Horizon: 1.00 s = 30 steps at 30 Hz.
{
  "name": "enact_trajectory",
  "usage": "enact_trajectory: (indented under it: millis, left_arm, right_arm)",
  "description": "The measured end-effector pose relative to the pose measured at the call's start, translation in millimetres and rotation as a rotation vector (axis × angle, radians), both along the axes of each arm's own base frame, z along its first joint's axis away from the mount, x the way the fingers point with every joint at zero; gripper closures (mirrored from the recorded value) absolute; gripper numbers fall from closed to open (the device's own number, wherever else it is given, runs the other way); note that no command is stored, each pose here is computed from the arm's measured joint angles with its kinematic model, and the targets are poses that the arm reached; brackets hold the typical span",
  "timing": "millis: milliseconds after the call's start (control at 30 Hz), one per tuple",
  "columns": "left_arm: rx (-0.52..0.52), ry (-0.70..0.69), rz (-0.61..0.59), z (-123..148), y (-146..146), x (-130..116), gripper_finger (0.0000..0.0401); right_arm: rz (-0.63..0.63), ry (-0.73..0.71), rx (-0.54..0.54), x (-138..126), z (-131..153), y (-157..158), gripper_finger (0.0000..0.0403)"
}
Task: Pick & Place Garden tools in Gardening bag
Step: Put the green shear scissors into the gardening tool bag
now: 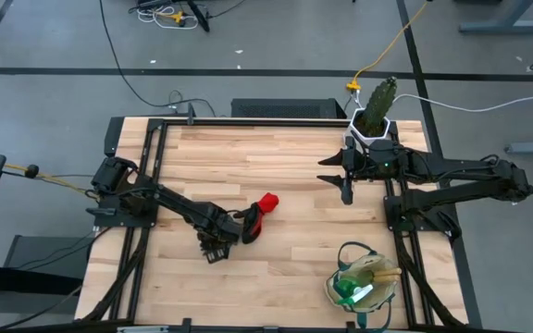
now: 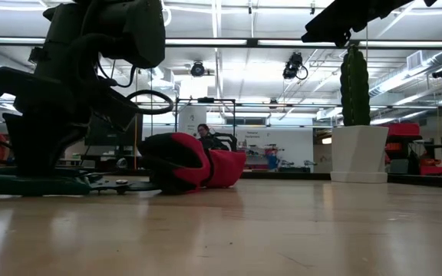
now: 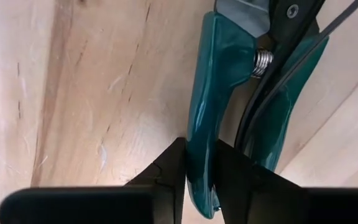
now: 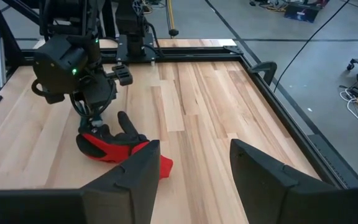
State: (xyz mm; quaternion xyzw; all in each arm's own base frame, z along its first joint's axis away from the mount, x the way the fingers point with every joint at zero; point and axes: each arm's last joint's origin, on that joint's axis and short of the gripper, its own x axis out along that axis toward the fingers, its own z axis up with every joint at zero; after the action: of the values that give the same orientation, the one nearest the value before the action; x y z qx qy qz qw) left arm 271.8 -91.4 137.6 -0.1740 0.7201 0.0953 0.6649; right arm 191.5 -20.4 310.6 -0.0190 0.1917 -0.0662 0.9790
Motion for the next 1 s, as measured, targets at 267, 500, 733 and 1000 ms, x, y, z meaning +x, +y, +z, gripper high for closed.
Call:
enact_trajectory:
  millis: [267, 500, 733, 1000]
  left_arm:
    - [-0.086, 0.014, -0.013, 4, -2, -2, 0.0342]
    - [-0.210, -0.025, -0.067, 23, -5, -2, 0.0342]
    - [-0.253, -0.187, -0.172, 58, -5, 14, 0.0342]
    - [-0.162, -0.372, -0.158, 97, 26, 39, 0.0342]
  right_arm:
    - [0.000, -0.001, 0.000, 0, 0, 0, 0.0206]
    - [-0.001, -0.003, 0.003, 0, 0, 0, 0.0206]
    - [0.006, -0.009, -0.015, 0, 1, 0, 0.0206]
    - [0.006, -0.020, -0.017, 1, 2, 0, 0.0206]
